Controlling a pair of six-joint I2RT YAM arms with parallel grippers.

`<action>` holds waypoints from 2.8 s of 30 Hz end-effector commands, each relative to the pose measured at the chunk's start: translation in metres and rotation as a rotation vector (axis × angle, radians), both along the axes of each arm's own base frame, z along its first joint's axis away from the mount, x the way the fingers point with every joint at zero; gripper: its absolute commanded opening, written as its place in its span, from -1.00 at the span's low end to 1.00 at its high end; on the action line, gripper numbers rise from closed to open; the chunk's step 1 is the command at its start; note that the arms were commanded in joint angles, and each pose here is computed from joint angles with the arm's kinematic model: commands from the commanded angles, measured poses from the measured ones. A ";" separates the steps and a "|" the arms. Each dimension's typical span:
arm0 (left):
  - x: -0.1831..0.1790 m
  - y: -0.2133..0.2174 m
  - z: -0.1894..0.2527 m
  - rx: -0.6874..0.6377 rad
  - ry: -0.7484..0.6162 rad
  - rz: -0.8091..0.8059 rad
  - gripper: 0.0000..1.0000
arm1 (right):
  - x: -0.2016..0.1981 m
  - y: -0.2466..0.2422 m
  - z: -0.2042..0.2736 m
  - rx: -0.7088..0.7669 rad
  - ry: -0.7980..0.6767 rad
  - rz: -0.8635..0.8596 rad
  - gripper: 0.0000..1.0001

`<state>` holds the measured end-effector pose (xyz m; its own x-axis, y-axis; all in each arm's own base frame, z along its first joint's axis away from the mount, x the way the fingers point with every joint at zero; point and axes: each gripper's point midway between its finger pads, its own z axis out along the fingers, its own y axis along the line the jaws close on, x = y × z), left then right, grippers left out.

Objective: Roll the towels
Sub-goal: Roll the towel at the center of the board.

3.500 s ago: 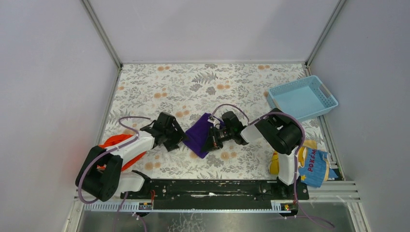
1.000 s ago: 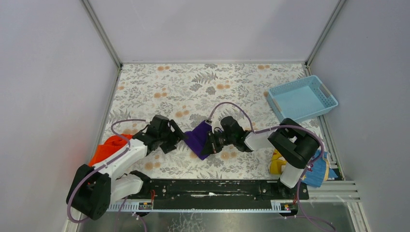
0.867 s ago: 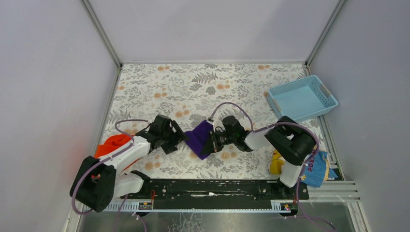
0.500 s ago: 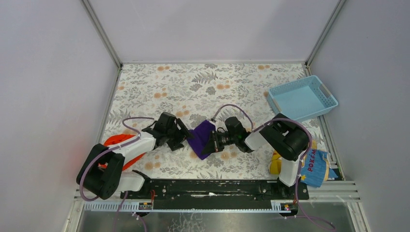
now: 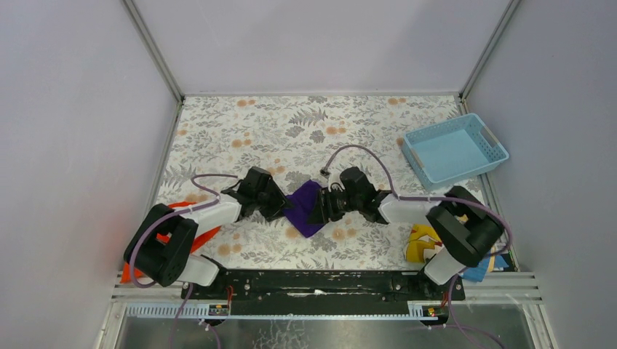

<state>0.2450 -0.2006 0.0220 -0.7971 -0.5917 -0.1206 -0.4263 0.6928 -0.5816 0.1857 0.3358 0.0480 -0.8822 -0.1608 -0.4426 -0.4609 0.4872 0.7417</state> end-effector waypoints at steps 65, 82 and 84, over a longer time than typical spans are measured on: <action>-0.027 0.018 0.034 -0.027 -0.048 0.051 0.57 | -0.040 0.022 0.006 0.063 -0.090 0.233 -0.84; -0.015 0.014 -0.008 0.075 0.028 0.030 0.34 | -0.027 0.004 -0.042 0.036 0.178 0.095 -0.79; -0.019 0.018 -0.017 0.104 0.053 0.031 0.30 | -0.024 0.000 -0.043 -0.003 0.166 0.069 -0.70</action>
